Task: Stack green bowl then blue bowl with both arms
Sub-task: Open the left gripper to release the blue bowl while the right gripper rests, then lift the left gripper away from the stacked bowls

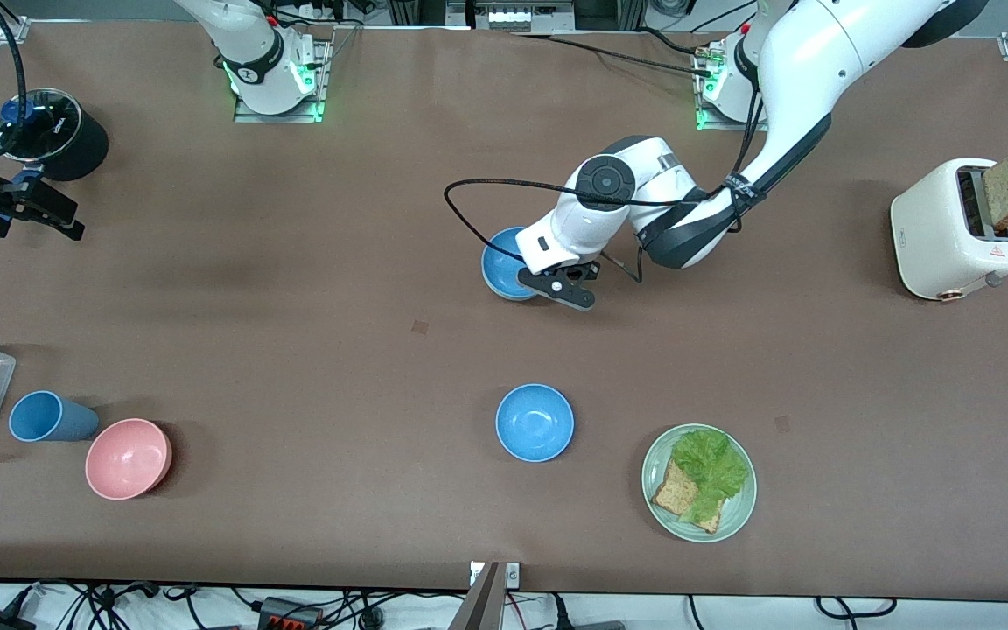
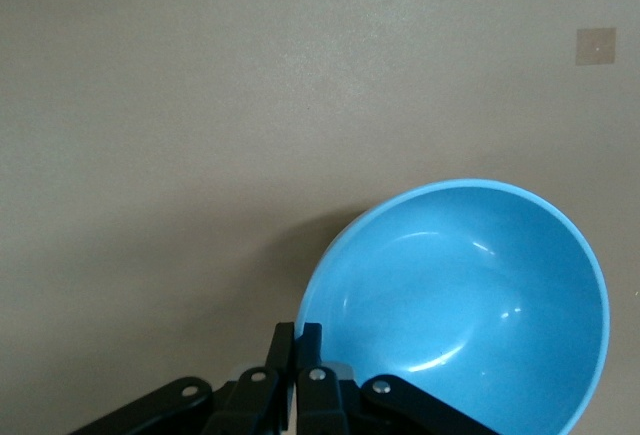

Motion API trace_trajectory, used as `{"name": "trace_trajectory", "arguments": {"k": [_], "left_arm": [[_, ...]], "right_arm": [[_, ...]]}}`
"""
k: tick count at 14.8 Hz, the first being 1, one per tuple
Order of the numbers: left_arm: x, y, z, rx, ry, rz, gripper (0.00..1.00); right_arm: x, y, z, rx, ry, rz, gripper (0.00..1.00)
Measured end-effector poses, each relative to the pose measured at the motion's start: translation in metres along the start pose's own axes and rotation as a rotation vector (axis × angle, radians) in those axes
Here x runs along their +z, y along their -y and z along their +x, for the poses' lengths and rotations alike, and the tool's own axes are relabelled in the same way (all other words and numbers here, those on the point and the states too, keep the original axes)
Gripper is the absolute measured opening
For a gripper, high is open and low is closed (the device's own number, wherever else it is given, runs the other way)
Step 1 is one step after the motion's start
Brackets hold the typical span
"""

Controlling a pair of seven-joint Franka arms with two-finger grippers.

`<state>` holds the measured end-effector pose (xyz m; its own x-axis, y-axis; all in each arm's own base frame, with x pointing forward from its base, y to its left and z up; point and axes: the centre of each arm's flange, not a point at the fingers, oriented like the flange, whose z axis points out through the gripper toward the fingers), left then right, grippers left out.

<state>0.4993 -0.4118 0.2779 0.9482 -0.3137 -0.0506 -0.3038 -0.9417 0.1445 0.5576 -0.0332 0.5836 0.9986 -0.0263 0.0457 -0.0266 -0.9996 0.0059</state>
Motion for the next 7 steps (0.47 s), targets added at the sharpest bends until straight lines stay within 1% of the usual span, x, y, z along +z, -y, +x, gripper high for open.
{"name": "trace_trajectory", "arguments": {"k": [4,5,6,7], "left_arm": [[0.005,-0.001,-0.001,0.007,0.011,-0.004,0.04],[0.008,-0.002,-0.002,0.009,0.015,-0.006,0.07],[0.01,-0.002,-0.002,0.009,0.019,-0.008,0.07],[0.01,0.0,-0.001,0.005,0.019,-0.008,0.15]], "right_arm": [[0.009,0.001,0.004,-0.001,0.008,0.0,1.0],[0.012,0.001,0.005,-0.002,0.011,0.0,1.0],[0.013,0.001,0.007,-0.003,0.012,-0.001,1.0],[0.014,0.001,0.009,-0.006,0.01,-0.001,1.0]]}}
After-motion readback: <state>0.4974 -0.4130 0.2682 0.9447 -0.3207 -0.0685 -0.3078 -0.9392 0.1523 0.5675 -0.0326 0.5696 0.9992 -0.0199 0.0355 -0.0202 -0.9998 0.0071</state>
